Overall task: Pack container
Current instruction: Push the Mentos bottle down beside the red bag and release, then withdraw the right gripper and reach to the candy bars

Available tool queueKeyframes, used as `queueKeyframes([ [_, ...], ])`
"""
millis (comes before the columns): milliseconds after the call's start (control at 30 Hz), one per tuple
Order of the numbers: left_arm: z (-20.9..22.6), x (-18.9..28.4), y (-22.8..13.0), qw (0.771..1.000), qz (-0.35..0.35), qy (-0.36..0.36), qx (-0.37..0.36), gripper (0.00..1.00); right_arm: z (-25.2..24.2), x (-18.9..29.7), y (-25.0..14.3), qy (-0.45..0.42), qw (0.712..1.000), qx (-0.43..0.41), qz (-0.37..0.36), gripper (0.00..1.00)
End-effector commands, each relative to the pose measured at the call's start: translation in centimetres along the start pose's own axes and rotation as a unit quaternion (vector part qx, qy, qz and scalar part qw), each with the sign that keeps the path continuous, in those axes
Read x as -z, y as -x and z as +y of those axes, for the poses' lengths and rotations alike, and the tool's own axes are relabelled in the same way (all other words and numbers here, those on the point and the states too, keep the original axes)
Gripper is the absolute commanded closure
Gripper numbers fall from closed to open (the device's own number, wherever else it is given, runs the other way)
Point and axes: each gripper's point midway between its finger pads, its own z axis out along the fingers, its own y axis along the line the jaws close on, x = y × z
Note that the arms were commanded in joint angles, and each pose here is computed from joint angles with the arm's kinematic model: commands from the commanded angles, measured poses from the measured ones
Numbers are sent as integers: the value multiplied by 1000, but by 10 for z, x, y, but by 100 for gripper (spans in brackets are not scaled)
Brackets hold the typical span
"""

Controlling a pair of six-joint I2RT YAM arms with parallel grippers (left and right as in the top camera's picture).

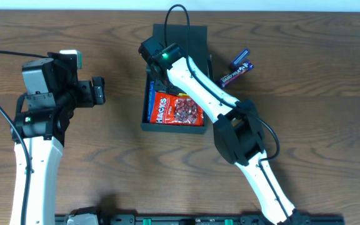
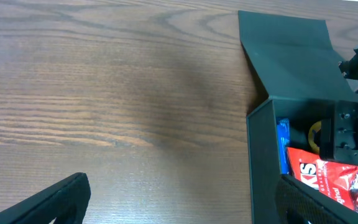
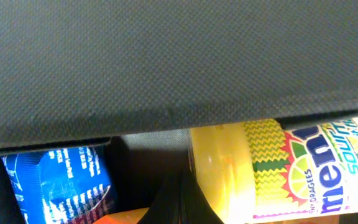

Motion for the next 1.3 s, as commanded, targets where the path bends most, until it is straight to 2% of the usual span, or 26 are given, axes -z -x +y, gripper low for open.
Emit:
queueKeyframes([
  [0, 1, 9, 13, 1000, -18, 5, 0, 5, 0, -3, -3, 0, 1000, -7, 9, 98],
  [200, 1, 9, 13, 1000, -18, 5, 0, 5, 18, 30, 5, 69, 997, -5, 17, 99],
  [400, 1, 9, 13, 1000, -18, 5, 0, 5, 18, 95, 42, 126, 990, 25, -54, 98],
  [567, 1, 9, 13, 1000, -18, 5, 0, 5, -3, 131, 74, 141, 984, 15, -107, 98],
  [667, 1, 9, 13, 1000, -18, 5, 0, 5, -23, 135, 90, 136, 984, 6, -116, 97],
  [733, 1, 9, 13, 1000, -18, 5, 0, 4, -39, 131, 96, 123, 986, 11, -111, 92],
  [833, 1, 9, 13, 1000, -18, 5, 0, 5, -60, 125, 98, 104, 990, 0, -95, 79],
  [867, 1, 9, 13, 1000, -18, 5, 0, 5, -66, 124, 98, 98, 991, -3, -90, 67],
  [933, 1, 9, 13, 1000, -18, 5, 0, 5, -79, 121, 105, 86, 992, -18, -93, 79],
  [967, 1, 9, 13, 1000, -18, 5, 0, 5, -84, 120, 109, 81, 992, -31, -96, 82],
  [1033, 1, 9, 13, 1000, -18, 5, 0, 5, -101, 119, 119, 65, 989, -80, -106, 79],
  [1100, 1, 9, 13, 1000, -18, 5, 0, 5, -118, 116, 130, 49, 985, -120, -116, 68],
  [1267, 1, 9, 13, 1000, -18, 5, 0, 5, -145, 103, 154, 44, 977, -168, -126, 69],
])
